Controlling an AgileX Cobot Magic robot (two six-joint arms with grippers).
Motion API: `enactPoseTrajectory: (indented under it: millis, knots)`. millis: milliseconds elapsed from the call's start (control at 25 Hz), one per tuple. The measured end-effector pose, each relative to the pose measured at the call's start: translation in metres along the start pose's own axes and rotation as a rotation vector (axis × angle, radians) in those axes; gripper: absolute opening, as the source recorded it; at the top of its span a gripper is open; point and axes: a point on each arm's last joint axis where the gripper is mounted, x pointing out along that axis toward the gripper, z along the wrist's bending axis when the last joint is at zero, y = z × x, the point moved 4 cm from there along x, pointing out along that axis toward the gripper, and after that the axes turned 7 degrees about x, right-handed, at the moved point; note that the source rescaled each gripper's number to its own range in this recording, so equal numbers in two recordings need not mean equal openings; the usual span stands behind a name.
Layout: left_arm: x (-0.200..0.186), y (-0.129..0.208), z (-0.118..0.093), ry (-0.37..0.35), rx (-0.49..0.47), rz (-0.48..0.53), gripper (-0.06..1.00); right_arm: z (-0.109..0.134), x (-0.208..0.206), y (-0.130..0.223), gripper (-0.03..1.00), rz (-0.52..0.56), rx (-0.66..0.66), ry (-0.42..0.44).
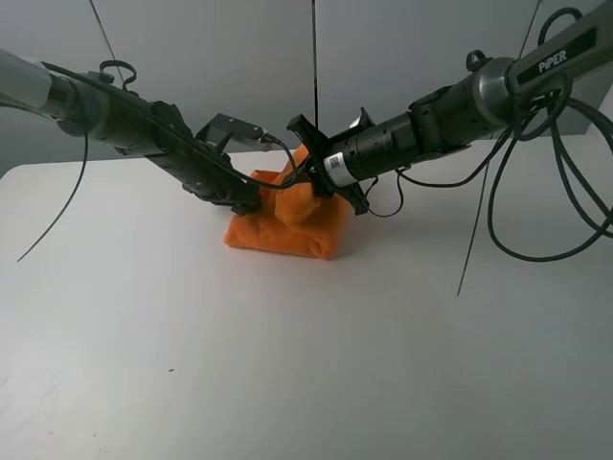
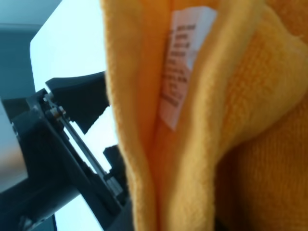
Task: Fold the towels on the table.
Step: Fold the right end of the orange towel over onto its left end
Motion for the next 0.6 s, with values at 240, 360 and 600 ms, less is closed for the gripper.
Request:
enactPoseTrajectory:
  millis: [240,360,600]
  knots:
    - [0.0,0.0,0.0,0.0,0.0,0.0,1.0,-0.012,0.012,0.004,0.03,0.025,0.053,0.009]
    - [0.0,0.0,0.0,0.0,0.0,0.0,1.0,-0.01,0.012,0.004,0.06,0.022,0.066,0.0]
    - [-0.02,-0.012,0.005,-0.011,0.019,-0.024,1.0,-0.007,0.011,0.005,0.62,0.031,0.082,-0.024]
